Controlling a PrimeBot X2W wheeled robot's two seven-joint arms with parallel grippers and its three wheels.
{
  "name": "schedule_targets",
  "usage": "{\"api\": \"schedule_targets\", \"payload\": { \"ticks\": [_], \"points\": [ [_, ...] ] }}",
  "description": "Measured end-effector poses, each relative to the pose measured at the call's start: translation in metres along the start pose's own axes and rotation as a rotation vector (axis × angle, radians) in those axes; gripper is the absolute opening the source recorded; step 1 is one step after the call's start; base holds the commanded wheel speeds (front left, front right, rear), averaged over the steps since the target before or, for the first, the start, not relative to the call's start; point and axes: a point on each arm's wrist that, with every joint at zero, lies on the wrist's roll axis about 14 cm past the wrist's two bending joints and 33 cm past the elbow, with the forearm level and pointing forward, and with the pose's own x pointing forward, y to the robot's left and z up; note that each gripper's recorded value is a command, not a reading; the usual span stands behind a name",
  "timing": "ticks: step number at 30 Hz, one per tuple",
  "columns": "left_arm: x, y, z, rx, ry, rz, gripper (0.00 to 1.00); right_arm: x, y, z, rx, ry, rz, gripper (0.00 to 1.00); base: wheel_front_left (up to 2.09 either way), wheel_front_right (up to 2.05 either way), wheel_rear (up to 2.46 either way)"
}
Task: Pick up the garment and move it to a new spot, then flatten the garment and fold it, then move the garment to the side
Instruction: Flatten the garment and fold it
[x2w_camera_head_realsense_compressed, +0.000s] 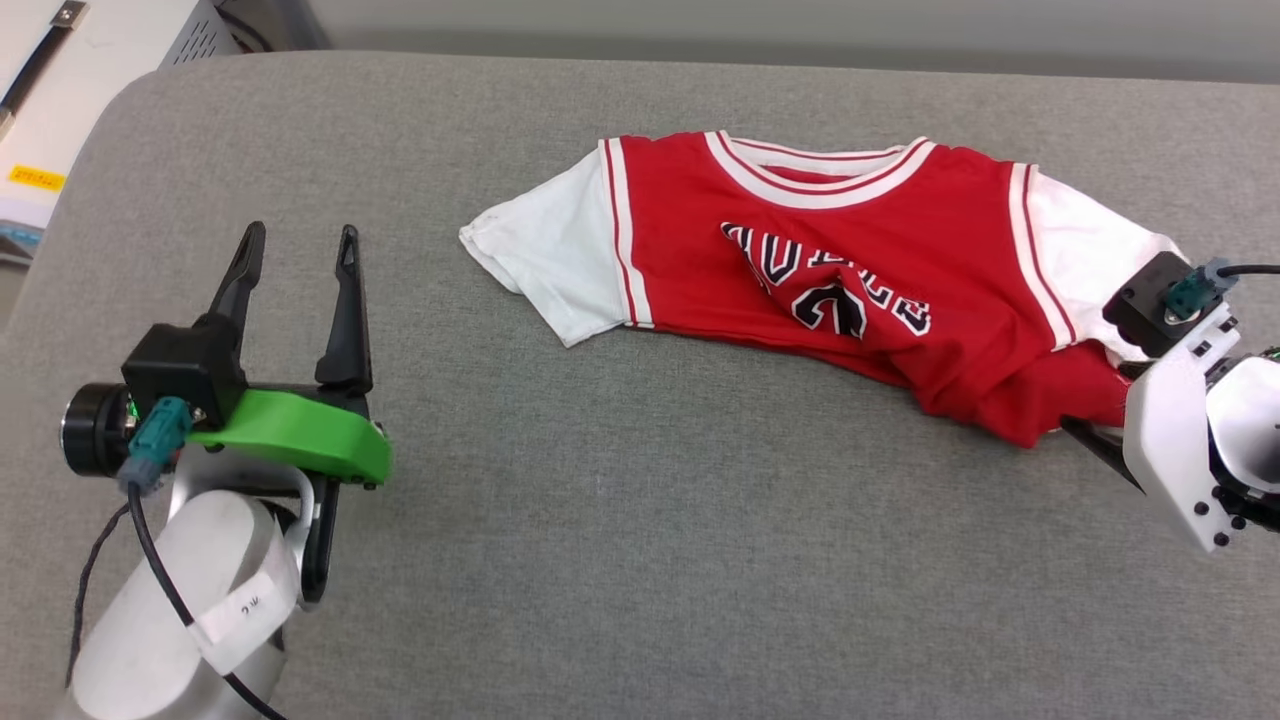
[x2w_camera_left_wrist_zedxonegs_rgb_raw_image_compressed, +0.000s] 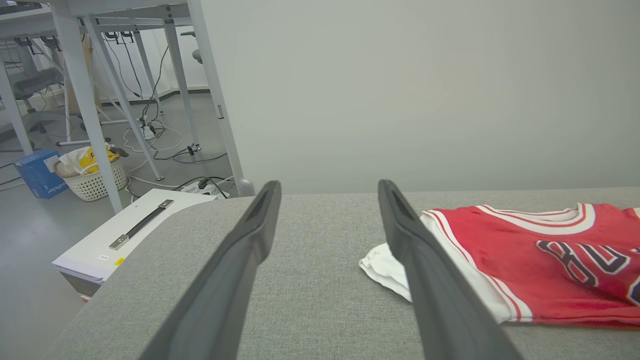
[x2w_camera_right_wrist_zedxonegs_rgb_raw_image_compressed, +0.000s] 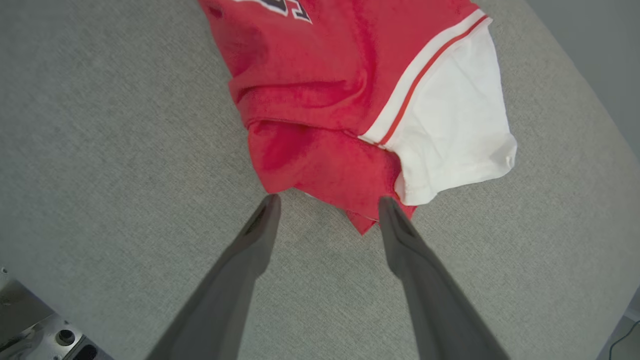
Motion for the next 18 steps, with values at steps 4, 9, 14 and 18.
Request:
{"api": "schedule_targets", "payload": {
  "ticks": [4, 9, 14, 18],
  "points": [
    [-0.009, -0.001, -0.006, -0.014, -0.005, 0.028, 1.00, 0.025, -0.003, -0.013, 0.005, 0.076, 0.019, 1.00, 0.00, 0.00, 0.00],
    [-0.020, -0.004, -0.025, -0.036, 0.030, 0.049, 1.00, 0.057, -0.007, -0.031, 0.030, 0.139, 0.035, 1.00, 0.00, 0.00, 0.00],
    [-0.026, 0.000, -0.040, -0.045, 0.061, 0.070, 1.00, 0.081, -0.009, -0.051, 0.023, 0.198, 0.043, 1.00, 0.00, 0.00, 0.00],
    [-0.033, -0.001, -0.050, -0.052, 0.087, 0.077, 1.00, 0.088, -0.006, -0.047, 0.043, 0.167, 0.059, 0.00, 0.00, 0.00, 0.00]
  ]
}}
